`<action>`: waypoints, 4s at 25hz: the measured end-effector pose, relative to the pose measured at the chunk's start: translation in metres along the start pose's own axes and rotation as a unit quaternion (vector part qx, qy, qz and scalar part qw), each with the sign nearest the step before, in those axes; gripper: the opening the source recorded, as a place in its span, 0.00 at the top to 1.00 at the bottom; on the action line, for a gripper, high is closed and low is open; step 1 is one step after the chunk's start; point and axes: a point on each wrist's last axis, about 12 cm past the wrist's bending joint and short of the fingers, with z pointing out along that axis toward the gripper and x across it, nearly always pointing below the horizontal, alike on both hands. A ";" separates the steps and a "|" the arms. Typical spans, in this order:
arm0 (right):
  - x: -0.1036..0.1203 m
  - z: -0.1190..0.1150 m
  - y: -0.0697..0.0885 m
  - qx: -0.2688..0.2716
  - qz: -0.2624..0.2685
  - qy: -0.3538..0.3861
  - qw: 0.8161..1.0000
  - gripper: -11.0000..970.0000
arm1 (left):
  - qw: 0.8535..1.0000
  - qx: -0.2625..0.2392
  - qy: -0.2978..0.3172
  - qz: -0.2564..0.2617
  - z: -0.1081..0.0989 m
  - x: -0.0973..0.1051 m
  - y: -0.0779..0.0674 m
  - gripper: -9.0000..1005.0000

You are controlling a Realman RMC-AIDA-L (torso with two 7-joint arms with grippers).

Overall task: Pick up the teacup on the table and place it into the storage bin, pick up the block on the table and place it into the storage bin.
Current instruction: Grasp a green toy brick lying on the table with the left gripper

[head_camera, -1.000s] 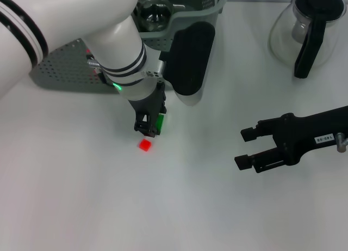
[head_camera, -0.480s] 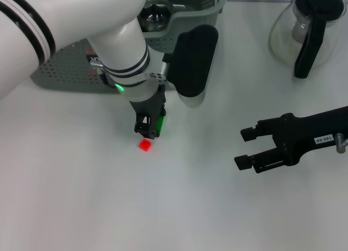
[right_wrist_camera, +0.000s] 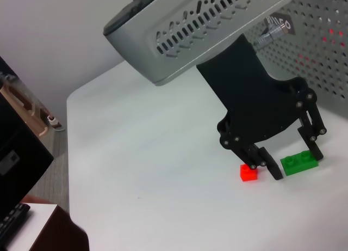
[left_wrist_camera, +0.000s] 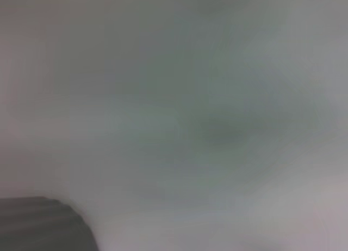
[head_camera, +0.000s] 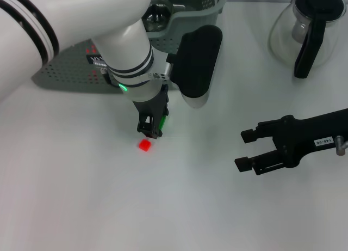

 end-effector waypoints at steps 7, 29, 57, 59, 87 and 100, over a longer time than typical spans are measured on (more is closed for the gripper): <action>0.001 0.000 0.000 0.000 0.001 0.000 1.000 0.09 | 1.000 0.002 0.001 0.001 0.000 -0.001 0.001 0.52; 0.003 -0.001 0.001 0.000 -0.001 -0.001 1.000 0.09 | 1.000 -0.001 0.001 0.009 -0.001 -0.005 0.003 0.51; 0.004 -0.002 0.000 0.004 0.000 -0.006 1.000 0.09 | 0.999 0.009 0.026 0.035 -0.001 -0.012 0.005 0.52; 0.004 -0.002 0.000 0.004 0.000 -0.006 1.000 0.09 | 0.999 0.009 0.027 0.037 -0.001 -0.012 0.005 0.52; 0.008 -0.002 0.001 0.003 0.001 -0.008 1.000 0.09 | 0.998 0.011 0.035 0.045 0.001 -0.016 0.006 0.52; 0.010 -0.001 0.001 0.001 0.000 -0.008 1.000 0.09 | 0.998 0.013 0.038 0.049 0.001 -0.017 0.005 0.52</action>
